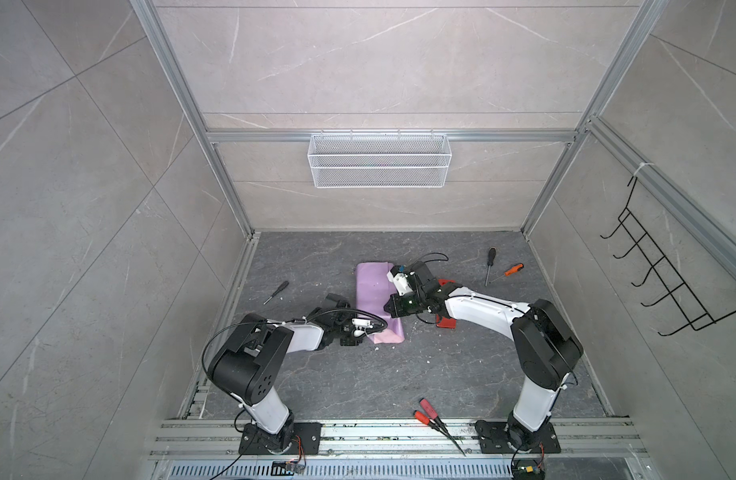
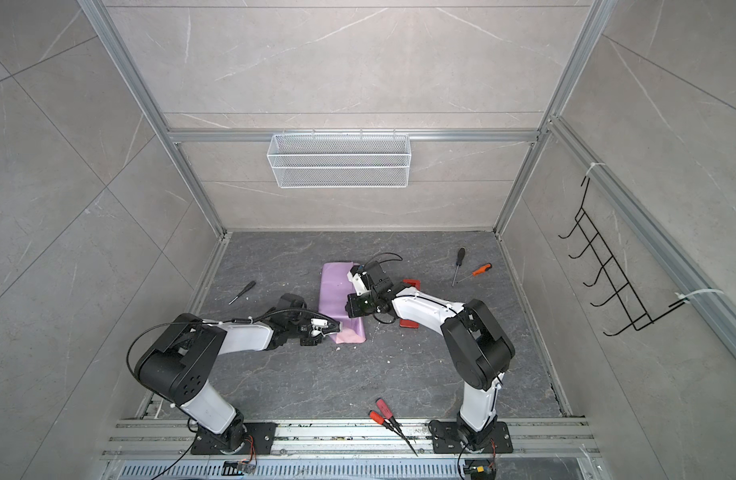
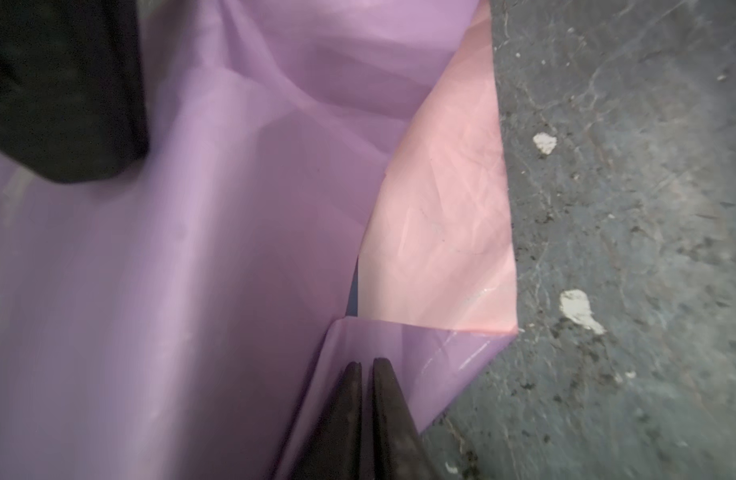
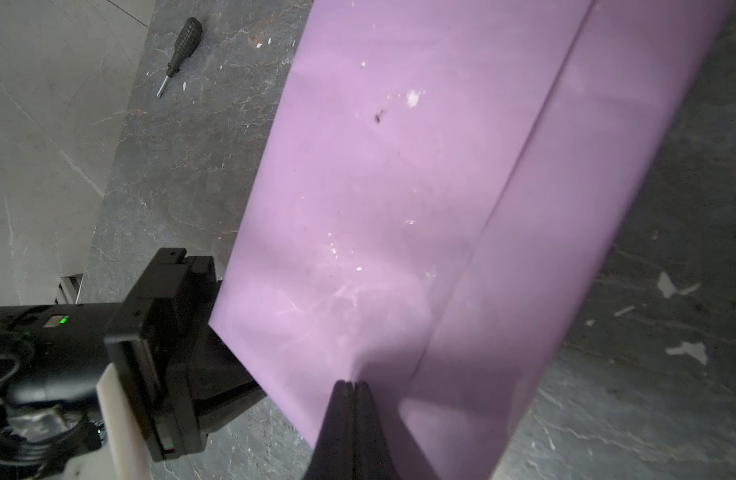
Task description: Wrap the gift box in paper
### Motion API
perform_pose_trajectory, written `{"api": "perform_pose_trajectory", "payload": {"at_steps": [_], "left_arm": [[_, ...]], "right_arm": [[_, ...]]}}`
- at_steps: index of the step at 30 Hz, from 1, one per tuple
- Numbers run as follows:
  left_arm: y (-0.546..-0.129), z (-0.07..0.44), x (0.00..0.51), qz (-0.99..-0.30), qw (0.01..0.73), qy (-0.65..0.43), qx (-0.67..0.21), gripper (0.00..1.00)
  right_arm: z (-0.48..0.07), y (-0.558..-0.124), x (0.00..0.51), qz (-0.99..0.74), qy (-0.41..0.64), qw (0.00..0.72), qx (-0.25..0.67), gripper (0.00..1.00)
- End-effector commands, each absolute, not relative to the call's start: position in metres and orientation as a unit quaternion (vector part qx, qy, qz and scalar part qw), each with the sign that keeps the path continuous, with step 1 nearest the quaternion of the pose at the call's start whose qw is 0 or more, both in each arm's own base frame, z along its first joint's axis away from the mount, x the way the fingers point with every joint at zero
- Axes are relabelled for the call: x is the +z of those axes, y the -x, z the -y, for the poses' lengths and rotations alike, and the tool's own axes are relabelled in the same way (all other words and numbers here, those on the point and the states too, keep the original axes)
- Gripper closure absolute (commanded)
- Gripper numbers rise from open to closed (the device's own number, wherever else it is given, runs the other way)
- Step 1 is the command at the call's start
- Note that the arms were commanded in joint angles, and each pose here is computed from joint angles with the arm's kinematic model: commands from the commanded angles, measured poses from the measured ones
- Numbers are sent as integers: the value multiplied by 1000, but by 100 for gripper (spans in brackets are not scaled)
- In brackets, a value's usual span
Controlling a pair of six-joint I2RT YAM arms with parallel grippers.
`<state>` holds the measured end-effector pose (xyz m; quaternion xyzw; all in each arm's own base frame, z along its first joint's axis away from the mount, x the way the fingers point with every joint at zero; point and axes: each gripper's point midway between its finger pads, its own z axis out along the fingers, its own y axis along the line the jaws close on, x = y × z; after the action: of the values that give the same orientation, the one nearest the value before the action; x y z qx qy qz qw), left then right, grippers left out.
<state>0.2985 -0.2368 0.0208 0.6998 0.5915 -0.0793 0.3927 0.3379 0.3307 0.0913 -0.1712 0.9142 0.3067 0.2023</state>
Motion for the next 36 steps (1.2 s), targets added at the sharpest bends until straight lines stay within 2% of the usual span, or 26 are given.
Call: {"api": "perform_pose_trajectory", "payload": {"at_steps": [1,7,15,20,26,36], "left_arm": [[-328,242,38,-609,444,-656,-30,90],[-325,245,30,-604,449,-658,3,97],[-316,233,22,-619,426,-660,11,99],[-302,229,13,-628,387,-675,-9,99],[-299,228,10,-628,372,-683,-18,99],[-297,227,5,-643,358,-676,-41,98]], "right_arm": [[-312,-306,41,-944,158,114,267,100],[-312,-307,37,-945,157,111,266,100],[-312,-305,45,-943,166,114,266,100],[-313,-310,88,-932,163,151,287,100],[-289,-307,126,-927,139,193,291,99],[-246,-271,48,-945,66,182,265,100]]}}
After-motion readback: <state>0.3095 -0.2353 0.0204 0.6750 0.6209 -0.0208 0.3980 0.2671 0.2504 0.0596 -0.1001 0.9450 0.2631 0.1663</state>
